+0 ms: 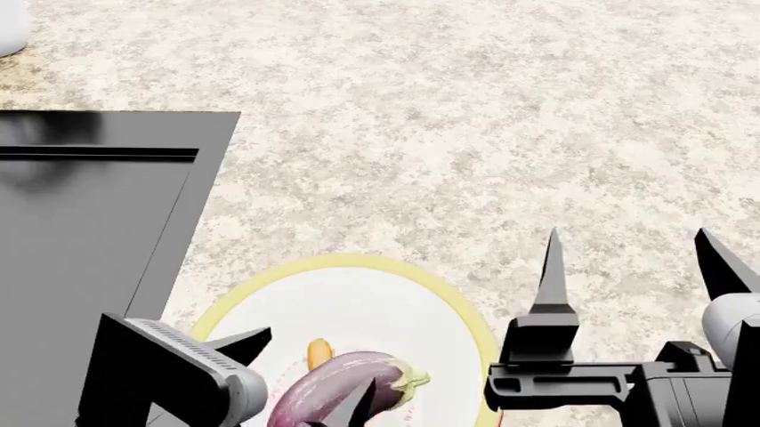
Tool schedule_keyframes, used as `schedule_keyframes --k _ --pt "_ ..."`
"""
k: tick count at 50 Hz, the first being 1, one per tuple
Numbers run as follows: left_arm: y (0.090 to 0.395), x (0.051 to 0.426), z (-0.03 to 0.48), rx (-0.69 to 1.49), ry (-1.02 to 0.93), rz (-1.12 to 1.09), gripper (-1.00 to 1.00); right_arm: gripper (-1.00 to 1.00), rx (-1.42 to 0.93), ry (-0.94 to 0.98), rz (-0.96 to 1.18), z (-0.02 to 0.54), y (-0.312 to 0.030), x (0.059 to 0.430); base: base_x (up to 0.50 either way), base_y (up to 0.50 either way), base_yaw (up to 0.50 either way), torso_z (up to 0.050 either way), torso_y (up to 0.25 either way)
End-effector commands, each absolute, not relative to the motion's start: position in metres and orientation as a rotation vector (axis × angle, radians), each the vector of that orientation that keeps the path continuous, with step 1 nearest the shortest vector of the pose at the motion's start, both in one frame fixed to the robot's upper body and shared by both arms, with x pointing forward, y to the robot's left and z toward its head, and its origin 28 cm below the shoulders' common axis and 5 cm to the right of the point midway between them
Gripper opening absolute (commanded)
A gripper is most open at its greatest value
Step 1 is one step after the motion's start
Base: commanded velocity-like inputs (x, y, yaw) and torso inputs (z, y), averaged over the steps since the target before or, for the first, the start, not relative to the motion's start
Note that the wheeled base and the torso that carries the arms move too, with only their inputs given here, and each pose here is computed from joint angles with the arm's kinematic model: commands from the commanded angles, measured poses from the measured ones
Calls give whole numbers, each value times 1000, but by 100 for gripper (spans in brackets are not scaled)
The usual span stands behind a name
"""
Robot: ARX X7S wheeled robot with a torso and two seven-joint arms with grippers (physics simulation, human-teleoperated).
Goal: There is a mixed pile of frozen fruits and vegetables on the counter. Locate all the frozen vegetables and place the items in a bowl on the counter. Take all the frozen fruits and defrost them in a running sink.
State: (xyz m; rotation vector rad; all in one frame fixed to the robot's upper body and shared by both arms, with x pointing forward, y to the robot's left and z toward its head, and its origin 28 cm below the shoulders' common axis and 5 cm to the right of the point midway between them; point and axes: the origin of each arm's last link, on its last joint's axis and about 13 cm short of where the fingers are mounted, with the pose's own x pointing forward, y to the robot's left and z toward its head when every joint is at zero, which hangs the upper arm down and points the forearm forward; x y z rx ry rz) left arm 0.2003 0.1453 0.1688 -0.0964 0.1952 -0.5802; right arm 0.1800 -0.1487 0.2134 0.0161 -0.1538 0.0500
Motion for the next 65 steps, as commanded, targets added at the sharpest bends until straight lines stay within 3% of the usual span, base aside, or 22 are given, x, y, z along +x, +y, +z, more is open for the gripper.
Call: schedule_keyframes --k 1,10,11,12,23,27,39,40,45,56,65 --pt "146 200 174 -113 175 -564 100 100 16 -149 52 212 -148 180 0 0 0 0 0" --pt "157 194 193 -154 99 -544 100 100 20 -130 62 209 -147 182 0 0 0 0 0" --pt "200 206 214 -128 5 -376 100 100 14 -103 43 206 -147 186 0 0 0 15 0" --pt "213 207 221 -138 -27 -312 100 100 24 -106 46 207 -147 186 0 0 0 0 0" --pt "234 207 219 -99 -54 -185 100 100 105 -101 10 206 -151 187 0 0 0 0 0" --pt "245 205 213 -108 -46 -151 100 100 158 -86 105 209 -150 185 0 0 0 0 0" --pt "258 207 201 -96 -77 -55 100 100 10 -195 33 215 -155 185 0 0 0 0 0" --pt "260 206 199 -91 -74 -33 100 100 101 -169 30 214 -153 185 0 0 0 0 0" --pt "266 209 196 -38 -87 19 100 100 47 -188 37 218 -152 181 0 0 0 0 0" --pt "265 202 203 -29 -86 -8 100 100 -26 -223 41 217 -152 180 0 5 0 0 0" --pt "267 197 208 -25 -96 -11 100 100 -30 -221 33 215 -152 181 0 487 0 0 0"
